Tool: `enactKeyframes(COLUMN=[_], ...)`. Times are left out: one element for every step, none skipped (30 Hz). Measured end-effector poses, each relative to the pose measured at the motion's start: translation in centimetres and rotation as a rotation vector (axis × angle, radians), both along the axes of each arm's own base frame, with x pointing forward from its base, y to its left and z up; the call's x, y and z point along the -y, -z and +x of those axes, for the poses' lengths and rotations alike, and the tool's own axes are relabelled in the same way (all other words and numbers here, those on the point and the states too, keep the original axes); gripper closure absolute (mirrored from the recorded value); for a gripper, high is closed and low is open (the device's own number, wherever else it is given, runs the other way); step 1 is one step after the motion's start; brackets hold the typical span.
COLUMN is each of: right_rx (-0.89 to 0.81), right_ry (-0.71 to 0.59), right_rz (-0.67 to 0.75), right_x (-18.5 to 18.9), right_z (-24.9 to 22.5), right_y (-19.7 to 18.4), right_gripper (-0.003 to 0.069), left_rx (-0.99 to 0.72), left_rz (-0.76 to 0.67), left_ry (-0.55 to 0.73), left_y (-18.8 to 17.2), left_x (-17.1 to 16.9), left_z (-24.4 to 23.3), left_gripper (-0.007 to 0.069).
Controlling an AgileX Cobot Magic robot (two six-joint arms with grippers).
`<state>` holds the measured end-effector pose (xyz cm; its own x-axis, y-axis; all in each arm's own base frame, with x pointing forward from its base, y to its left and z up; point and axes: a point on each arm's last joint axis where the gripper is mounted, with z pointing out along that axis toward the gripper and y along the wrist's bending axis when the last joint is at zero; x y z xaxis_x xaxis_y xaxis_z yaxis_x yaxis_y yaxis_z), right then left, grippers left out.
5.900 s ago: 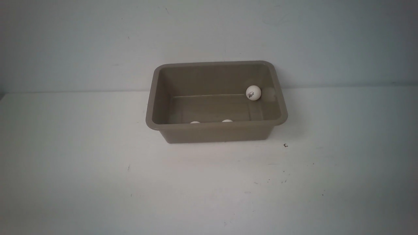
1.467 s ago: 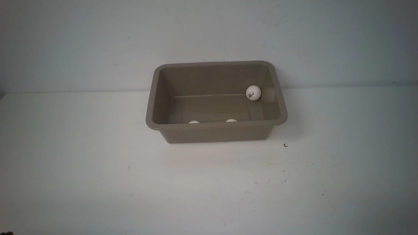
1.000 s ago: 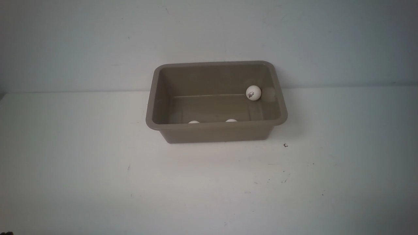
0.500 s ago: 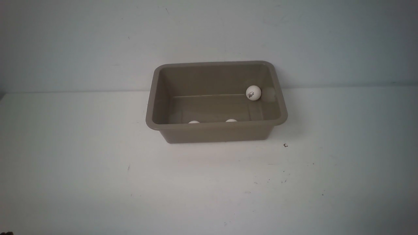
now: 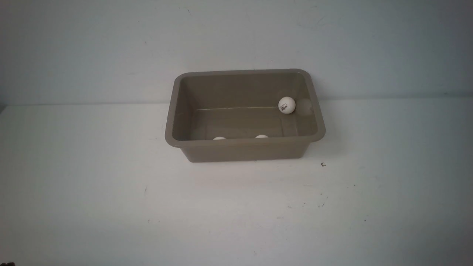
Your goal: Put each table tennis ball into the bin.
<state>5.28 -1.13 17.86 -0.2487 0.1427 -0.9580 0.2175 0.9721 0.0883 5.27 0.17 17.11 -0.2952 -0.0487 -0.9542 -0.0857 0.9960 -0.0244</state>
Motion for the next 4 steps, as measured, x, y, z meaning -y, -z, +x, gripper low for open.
enactKeyframes(right_rx=[0.000,0.000,0.000,0.000], right_ry=[0.001,0.001,0.001,0.001], right_rz=[0.000,0.000,0.000,0.000], right_x=[0.00,0.01,0.01,0.01], right_z=[0.00,0.00,0.00,0.00], right_y=[0.00,0.00,0.00,0.00], right_gripper=[0.0676,0.0676,0.0676,0.0676], left_rx=[0.000,0.000,0.000,0.000], left_rz=[0.000,0.000,0.000,0.000], left_ry=[0.000,0.000,0.000,0.000], left_y=[0.00,0.00,0.00,0.00], left_x=[0.00,0.00,0.00,0.00], left_z=[0.00,0.00,0.00,0.00], left_gripper=[0.0629,0.0629,0.0629,0.0629])
